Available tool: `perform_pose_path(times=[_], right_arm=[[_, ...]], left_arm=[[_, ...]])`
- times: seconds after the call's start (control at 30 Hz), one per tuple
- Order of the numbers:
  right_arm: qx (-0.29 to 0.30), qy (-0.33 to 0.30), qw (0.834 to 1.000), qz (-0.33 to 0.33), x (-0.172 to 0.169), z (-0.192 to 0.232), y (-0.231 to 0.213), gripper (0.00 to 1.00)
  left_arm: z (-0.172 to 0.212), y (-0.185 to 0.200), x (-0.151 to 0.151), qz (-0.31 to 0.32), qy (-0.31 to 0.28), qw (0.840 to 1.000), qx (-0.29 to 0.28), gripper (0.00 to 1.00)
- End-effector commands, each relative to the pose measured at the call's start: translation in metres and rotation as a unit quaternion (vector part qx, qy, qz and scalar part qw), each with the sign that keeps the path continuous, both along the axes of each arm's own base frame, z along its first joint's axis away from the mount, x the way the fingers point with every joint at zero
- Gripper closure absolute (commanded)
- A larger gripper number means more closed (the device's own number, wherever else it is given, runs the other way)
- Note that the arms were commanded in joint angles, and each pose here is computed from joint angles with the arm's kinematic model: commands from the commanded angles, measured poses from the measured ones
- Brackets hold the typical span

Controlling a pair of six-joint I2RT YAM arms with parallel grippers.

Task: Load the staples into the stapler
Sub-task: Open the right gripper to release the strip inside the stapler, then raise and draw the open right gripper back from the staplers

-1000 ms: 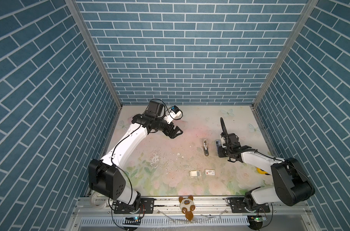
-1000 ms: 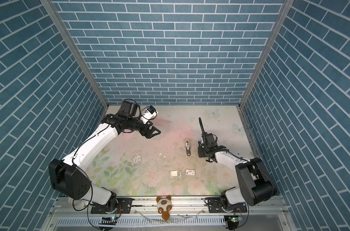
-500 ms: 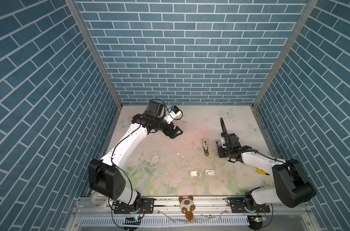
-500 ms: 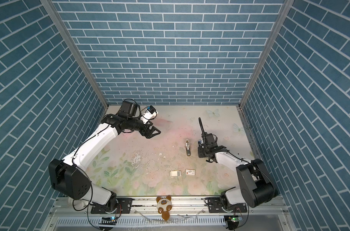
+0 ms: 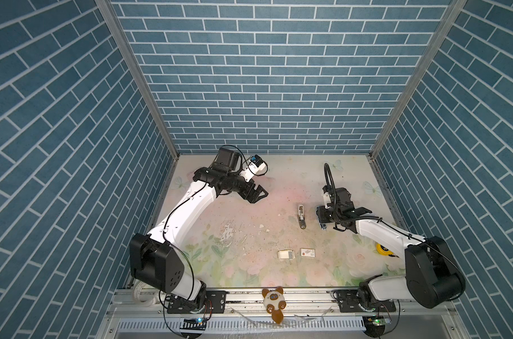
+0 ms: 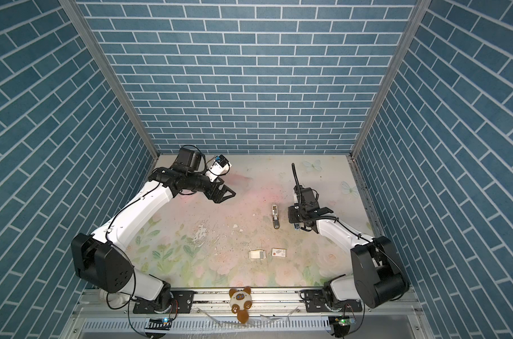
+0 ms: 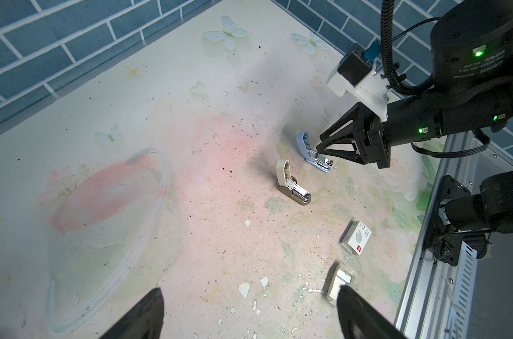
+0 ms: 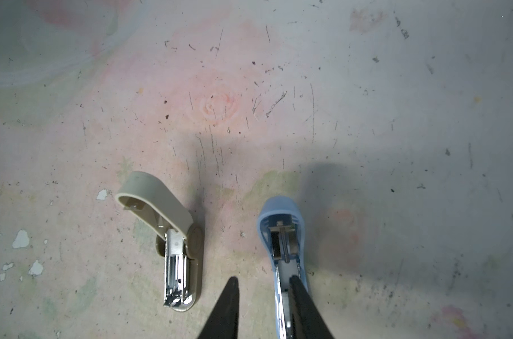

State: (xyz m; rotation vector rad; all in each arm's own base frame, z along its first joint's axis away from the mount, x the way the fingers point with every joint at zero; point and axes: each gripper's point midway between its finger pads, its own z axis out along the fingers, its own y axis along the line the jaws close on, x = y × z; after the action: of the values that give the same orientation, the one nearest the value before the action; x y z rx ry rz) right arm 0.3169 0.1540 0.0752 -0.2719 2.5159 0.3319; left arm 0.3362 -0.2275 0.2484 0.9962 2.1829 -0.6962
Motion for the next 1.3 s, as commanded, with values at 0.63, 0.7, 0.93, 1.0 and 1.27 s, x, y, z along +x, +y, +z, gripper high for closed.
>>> perform_pose_path(times=[0.63, 0.7, 0.93, 1.0, 1.27], right_arm=[[-0.017, 0.031, 0.999, 0.019, -0.003, -0.024, 0.003, 0.69], [-0.017, 0.032, 0.999, 0.018, -0.004, -0.024, 0.003, 0.69], [-0.022, 0.038, 0.999, 0.021, -0.005, -0.028, 0.002, 0.69], [-0.023, 0.042, 0.999, 0.022, -0.005, -0.031, 0.002, 0.69], [-0.027, 0.049, 0.998, 0.022, -0.010, -0.033, 0.000, 0.69]], left_arm=[[0.002, 0.002, 0.000, 0.000, -0.004, 1.000, -0.001, 0.07], [0.003, 0.002, 0.000, 0.000, -0.004, 1.000, -0.001, 0.07], [0.002, 0.001, 0.000, 0.000, -0.004, 1.000, -0.001, 0.07], [0.002, 0.002, 0.000, 0.000, -0.005, 1.000, 0.000, 0.07], [0.003, 0.002, 0.000, 0.000, -0.006, 1.000, 0.000, 0.07]])
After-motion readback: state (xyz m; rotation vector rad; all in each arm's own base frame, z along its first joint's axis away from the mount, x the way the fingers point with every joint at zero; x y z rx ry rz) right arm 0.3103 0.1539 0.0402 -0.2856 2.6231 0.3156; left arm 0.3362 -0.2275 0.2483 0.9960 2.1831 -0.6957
